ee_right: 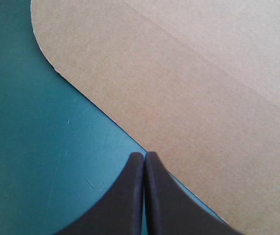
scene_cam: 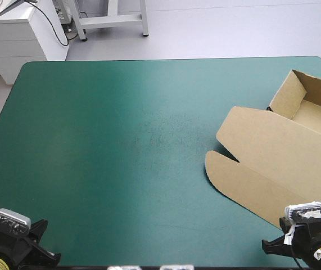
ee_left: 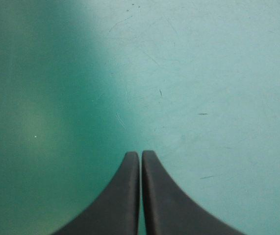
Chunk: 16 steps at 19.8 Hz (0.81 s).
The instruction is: Fold the box
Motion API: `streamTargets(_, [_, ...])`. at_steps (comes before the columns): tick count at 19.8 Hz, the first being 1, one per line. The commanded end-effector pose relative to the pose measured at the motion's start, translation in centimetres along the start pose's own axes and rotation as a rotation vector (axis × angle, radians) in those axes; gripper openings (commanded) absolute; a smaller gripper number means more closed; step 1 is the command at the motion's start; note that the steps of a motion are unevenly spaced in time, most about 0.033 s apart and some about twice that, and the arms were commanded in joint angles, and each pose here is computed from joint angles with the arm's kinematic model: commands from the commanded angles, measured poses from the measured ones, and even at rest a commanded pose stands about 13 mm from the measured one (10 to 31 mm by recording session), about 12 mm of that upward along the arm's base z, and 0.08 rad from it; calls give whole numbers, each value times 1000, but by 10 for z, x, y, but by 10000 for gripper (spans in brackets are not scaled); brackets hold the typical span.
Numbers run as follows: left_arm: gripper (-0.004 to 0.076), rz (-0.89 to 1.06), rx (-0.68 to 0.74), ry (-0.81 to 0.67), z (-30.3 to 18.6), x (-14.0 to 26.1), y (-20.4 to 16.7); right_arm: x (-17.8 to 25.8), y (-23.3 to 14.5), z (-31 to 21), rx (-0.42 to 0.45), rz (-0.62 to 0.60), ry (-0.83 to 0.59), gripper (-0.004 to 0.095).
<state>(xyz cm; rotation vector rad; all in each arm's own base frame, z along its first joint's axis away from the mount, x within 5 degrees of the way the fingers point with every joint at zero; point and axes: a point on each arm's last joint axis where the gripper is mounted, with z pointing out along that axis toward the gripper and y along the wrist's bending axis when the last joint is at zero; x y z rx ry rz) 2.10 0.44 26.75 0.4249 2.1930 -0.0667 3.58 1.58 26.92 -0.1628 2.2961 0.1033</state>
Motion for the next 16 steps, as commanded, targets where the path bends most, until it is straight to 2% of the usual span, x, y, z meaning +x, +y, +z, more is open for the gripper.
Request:
streamTargets(1, [-8, 0, 5, -65, -3, -11, 0, -11, 0, -4, 1, 2, -69, -21])
streamTargets(16, [-8, 15, 4, -65, -3, -11, 0, -11, 0, -4, 1, 2, -69, -21])
